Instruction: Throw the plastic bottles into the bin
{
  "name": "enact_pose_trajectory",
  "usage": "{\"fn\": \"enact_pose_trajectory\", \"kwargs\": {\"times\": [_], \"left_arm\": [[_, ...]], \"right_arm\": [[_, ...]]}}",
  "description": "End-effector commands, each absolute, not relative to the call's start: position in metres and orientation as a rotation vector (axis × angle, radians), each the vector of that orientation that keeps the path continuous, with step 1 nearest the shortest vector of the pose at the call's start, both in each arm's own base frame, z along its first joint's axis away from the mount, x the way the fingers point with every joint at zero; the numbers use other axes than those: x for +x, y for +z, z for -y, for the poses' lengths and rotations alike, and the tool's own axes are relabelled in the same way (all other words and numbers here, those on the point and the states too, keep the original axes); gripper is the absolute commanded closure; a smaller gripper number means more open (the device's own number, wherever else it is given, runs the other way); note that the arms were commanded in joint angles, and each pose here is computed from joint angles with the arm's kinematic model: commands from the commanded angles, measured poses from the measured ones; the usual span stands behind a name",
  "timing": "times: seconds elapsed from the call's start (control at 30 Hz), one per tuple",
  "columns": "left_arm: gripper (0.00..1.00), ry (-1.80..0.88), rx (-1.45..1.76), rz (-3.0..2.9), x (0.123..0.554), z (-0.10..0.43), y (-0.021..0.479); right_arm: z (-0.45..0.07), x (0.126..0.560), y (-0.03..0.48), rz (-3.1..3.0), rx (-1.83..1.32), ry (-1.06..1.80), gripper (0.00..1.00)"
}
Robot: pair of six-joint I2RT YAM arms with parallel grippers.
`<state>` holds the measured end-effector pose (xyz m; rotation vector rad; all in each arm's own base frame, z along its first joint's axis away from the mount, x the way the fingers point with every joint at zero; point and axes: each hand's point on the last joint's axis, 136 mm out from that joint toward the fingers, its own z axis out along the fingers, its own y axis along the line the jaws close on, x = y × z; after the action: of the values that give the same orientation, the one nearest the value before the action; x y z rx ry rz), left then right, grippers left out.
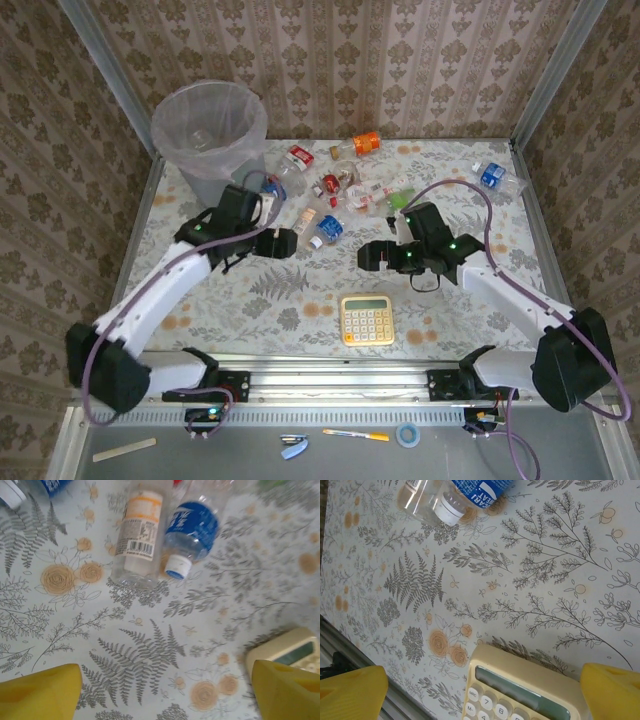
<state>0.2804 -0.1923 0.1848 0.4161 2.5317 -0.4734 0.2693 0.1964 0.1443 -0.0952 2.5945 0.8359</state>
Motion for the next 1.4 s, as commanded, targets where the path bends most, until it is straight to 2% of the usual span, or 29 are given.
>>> {"fn": "enact_pose_trajectory", "kwargs": {"times": [0.0, 0.1, 0.37, 0.6, 1.07, 1.37], "left_arm": [[0.15, -0.408, 0.492, -2.519, 0.306, 0.203, 0.186], [0.21, -0.356, 0.566, -2.58, 0.324, 0.212, 0.166], [0.29, -0.268, 0.644, -2.692, 0.369, 0.226, 0.12], [0.3, -0.176, 0.686, -2.718, 0.395, 0.229, 0.095], [0.33, -0.144, 0.7, -2.799, 0.401, 0.232, 0.047], [0.5, -0.18, 0.671, -2.808, 0.391, 0.229, 0.042]], "right_arm": [[-0.189, 0.265, 0.151, -2.582, -0.079, 0.815, 0.0], [-0.188, 0.261, 0.152, -2.58, -0.076, 0.814, 0.0], [-0.183, 0.254, 0.157, -2.573, -0.086, 0.808, 0.0], [-0.181, 0.25, 0.157, -2.57, -0.088, 0.807, 0.0], [-0.183, 0.251, 0.159, -2.561, -0.087, 0.823, 0.0], [-0.183, 0.25, 0.158, -2.56, -0.078, 0.826, 0.0]]}}
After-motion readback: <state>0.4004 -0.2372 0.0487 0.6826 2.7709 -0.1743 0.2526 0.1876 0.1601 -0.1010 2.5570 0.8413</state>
